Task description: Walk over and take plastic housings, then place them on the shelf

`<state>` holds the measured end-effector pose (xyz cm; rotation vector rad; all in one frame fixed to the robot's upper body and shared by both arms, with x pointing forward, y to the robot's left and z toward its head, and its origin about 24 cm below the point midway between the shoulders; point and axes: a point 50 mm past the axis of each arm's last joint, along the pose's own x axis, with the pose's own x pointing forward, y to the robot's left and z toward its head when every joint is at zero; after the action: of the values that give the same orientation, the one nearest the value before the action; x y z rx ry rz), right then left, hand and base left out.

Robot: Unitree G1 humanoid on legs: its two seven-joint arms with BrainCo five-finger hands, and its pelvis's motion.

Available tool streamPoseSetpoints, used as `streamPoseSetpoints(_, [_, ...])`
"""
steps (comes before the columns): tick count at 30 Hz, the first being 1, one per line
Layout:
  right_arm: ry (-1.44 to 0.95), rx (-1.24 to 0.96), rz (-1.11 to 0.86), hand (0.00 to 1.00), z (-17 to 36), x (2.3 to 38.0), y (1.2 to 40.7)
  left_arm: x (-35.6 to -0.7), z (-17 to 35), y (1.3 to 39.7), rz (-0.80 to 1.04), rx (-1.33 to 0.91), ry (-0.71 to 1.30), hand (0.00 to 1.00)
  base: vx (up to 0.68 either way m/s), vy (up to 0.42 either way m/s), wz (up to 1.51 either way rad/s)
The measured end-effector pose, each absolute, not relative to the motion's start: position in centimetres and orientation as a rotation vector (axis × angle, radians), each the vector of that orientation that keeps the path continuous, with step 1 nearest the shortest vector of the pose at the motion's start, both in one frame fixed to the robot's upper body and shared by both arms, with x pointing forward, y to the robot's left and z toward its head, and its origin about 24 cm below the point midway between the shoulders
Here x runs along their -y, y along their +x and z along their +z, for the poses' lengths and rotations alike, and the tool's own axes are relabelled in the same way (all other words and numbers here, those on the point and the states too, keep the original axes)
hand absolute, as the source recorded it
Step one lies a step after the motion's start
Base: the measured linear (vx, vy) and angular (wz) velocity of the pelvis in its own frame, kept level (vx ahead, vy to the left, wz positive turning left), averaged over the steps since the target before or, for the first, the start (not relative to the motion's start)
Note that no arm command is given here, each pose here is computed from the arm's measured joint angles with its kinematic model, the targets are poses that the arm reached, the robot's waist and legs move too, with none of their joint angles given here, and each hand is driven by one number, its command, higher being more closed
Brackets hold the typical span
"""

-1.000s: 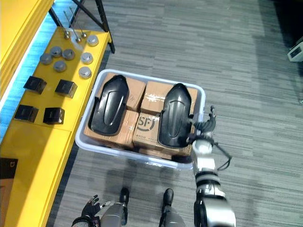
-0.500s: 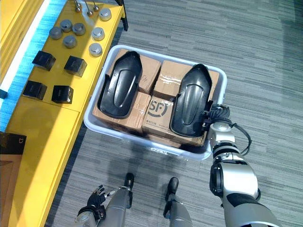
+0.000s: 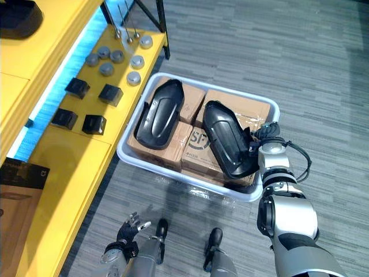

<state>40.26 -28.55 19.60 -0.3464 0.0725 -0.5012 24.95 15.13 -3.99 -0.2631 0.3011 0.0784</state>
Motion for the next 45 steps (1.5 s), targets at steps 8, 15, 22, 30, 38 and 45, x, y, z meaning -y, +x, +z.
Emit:
streamPoseSetpoints(8, [-0.699, -0.004, -0.448, 1.0, 15.2, 26.6, 38.2, -15.2, 1.9, 23.0, 0.07, -0.029, -0.369, 0.0, 0.09, 0.002, -0.03])
streamPoseSetpoints(15, [-0.748, -0.013, -0.351, 0.0, 11.5, 23.4, 37.1, -14.3, 5.5, 24.1, 0.046, 0.124, -0.34, 0.0, 0.07, -0.028, -0.09])
streamPoseSetpoints(22, [-0.708, -0.082, -0.368, 0.0, 11.5, 23.8, 38.4, -12.6, 4.9, 24.5, -0.001, 0.083, -0.31, 0.0, -0.08, -0.016, 0.02])
streamPoseSetpoints(30, [-0.646, 0.001, -0.538, 0.0, 17.8, 26.5, 40.0, -12.0, 3.2, 23.9, -0.027, 0.005, -0.269, 0.0, -0.15, 0.02, 0.11])
streamPoseSetpoints(38, [-0.703, -0.001, -0.659, 0.0, 19.4, 29.5, 39.3, -9.7, 0.9, 23.5, -0.108, -0.103, -0.246, 0.0, 0.03, 0.022, 0.12])
streamPoseSetpoints(45, [-0.756, 0.061, -0.74, 0.0, 22.4, 30.1, 39.4, -8.1, 1.0, 24.4, -0.154, -0.111, -0.252, 0.0, 0.06, -0.005, 0.04])
